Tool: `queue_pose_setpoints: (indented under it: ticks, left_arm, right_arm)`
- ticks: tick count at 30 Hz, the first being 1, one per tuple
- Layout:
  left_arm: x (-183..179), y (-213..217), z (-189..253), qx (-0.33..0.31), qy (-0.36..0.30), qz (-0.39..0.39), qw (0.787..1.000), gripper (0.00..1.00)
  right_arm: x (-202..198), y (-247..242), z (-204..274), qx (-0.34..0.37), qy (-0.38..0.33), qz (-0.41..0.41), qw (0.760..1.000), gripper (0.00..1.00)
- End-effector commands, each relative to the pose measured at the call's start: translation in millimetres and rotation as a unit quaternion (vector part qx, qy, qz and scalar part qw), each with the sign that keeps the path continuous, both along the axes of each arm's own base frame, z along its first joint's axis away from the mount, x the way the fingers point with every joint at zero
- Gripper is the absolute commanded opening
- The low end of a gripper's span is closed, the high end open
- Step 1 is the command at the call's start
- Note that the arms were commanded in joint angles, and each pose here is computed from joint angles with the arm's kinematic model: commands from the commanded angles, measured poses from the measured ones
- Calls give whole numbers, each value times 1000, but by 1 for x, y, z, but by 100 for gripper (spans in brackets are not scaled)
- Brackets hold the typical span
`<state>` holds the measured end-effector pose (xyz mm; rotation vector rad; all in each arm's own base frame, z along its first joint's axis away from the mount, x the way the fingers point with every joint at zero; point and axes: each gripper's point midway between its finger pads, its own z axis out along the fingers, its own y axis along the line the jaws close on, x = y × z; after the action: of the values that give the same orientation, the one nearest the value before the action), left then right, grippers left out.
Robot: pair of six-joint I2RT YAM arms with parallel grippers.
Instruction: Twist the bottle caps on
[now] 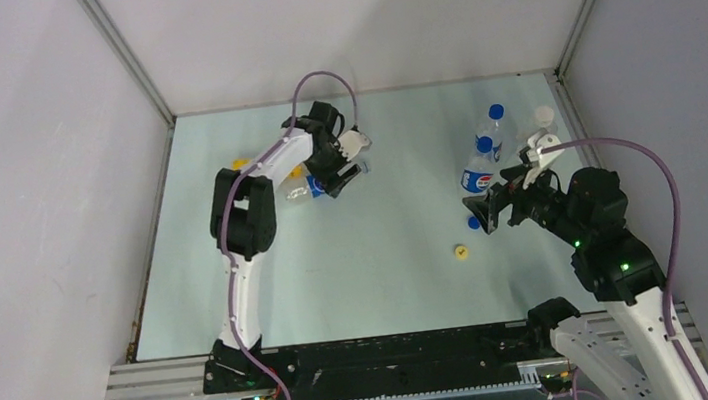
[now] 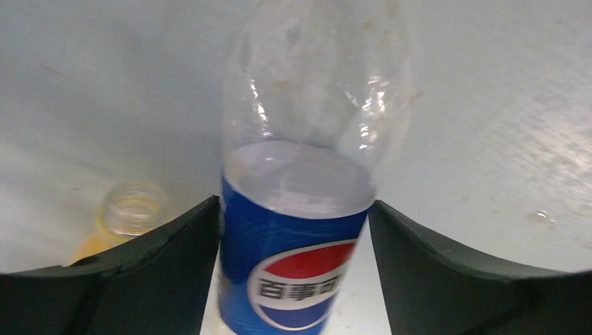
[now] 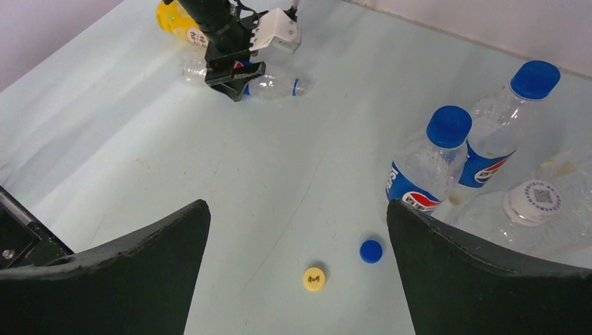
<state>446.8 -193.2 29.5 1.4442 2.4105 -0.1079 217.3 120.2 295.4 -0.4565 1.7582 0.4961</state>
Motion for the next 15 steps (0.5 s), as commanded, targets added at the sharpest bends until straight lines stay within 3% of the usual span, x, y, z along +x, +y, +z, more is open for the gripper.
queue_pose_setpoints:
  ticks: [1,10,15]
  left_arm:
    - [-25,-14,19,-54,42,7,998,79]
    - [-114,-33,14,-91,74,51,992,72]
    - [-174,-39,7,-116,113,86,983,64]
  right_arm:
    - [3,6,1,7,5,11,1000,98]
    - [9,14,-20,22,77,-7,997,92]
    - [21,11,-54,-6,127,-78,989,88]
